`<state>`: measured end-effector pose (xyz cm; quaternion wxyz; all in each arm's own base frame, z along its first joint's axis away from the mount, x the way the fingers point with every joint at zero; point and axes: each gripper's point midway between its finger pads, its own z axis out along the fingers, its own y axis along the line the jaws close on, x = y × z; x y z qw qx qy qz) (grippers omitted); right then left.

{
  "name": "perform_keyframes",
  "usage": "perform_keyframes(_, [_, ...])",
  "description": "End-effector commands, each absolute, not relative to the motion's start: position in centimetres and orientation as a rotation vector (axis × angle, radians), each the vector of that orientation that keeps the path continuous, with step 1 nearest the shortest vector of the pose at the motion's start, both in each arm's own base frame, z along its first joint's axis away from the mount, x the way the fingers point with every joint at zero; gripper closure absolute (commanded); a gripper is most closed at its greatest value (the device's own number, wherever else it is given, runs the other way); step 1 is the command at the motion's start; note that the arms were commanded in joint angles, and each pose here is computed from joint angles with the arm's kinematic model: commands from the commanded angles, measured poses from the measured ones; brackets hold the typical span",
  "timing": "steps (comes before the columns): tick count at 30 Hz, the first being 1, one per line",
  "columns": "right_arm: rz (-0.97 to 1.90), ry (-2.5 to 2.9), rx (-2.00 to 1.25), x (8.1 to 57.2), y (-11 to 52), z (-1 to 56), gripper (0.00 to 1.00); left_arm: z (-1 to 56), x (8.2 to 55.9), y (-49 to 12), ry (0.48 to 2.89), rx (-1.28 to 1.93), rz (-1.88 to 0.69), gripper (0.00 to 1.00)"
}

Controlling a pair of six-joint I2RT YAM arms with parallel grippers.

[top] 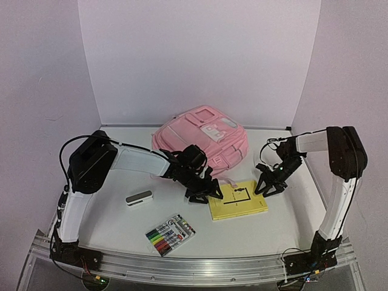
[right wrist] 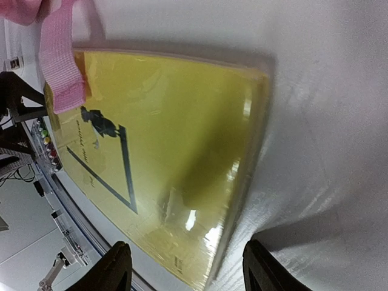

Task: Pack the student bag
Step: Move the book to the center of the board.

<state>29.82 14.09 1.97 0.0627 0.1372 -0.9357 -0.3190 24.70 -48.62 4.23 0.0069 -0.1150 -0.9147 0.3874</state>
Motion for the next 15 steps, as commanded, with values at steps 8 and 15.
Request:
perform_keyframes(8, [-0.923,-2.757,0.497,28.5,17.0,-0.1,0.41,12.8,21.4,-51.1,-2.798,-0.593,1.413,0.36])
perform_keyframes(15, [-0.963,-2.717,0.562,27.5,20.8,0.4,0.42,13.5,19.6,-47.6,-2.839,-0.494,1.364,0.37])
